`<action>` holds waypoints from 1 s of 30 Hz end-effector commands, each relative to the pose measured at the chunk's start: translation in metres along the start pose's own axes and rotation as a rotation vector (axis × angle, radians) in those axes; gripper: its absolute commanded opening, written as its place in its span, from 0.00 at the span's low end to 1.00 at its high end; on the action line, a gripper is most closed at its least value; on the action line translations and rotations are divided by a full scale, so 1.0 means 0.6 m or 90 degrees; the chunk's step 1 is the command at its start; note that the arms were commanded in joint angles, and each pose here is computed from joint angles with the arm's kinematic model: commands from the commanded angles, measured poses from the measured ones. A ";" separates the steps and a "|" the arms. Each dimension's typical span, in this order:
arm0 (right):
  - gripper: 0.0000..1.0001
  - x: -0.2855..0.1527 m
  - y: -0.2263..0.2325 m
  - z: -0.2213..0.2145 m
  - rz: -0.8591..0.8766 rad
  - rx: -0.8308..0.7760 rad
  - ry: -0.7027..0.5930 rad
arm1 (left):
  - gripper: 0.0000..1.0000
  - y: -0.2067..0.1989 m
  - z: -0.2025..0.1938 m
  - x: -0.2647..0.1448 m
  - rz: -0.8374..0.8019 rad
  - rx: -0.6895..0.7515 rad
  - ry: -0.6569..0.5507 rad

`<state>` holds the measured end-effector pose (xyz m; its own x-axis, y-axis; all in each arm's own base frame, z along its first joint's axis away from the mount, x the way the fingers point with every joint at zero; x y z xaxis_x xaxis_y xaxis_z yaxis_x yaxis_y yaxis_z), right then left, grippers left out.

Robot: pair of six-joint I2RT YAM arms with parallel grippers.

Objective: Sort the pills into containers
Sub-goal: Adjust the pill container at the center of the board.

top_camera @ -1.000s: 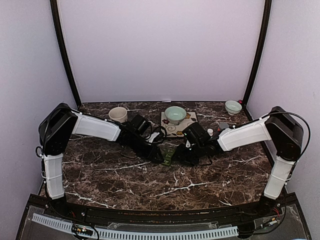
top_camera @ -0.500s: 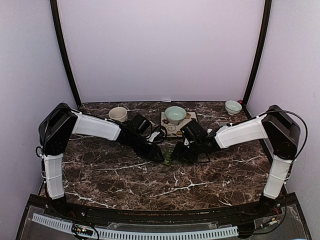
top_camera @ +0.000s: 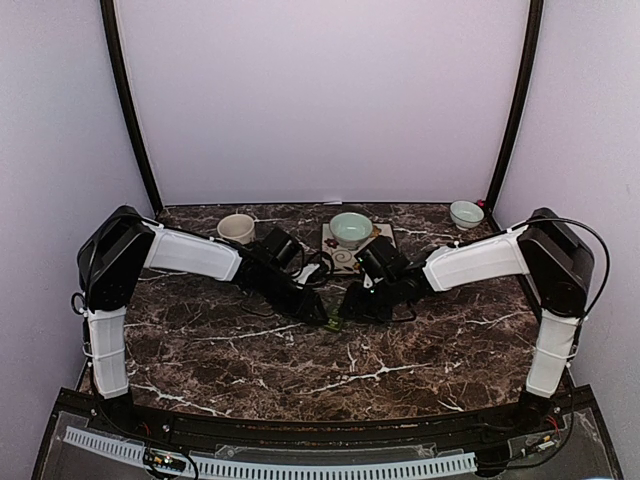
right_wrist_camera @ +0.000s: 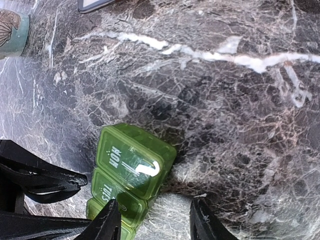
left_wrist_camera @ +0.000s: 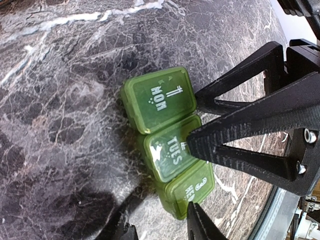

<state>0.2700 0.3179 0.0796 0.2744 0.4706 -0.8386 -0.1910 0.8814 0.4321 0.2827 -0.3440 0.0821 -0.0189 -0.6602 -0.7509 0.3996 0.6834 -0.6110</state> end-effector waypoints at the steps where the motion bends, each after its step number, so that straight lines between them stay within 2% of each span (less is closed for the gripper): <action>1: 0.47 0.022 -0.046 -0.030 -0.082 -0.007 0.053 | 0.39 0.002 0.004 -0.005 0.009 0.005 0.003; 30: 0.47 0.045 -0.066 -0.059 -0.089 -0.005 0.105 | 0.34 0.048 -0.035 0.041 0.083 -0.020 0.063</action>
<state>0.2724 0.3246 0.0779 0.2629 0.4934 -0.8291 -0.2251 0.8670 0.4446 0.2822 -0.3452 0.0769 -0.0325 -0.6440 -0.7643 0.4001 0.6924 -0.6004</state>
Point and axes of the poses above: each gripper's point midway between its finger pads, its own x axis out along the fingers, its own y axis along the line the jaws close on, z = x × y, the point moved 6 cm from there along -x, back along the fingers, and after that the axes turned 10 degrees about -x, right-handed, at the moved point
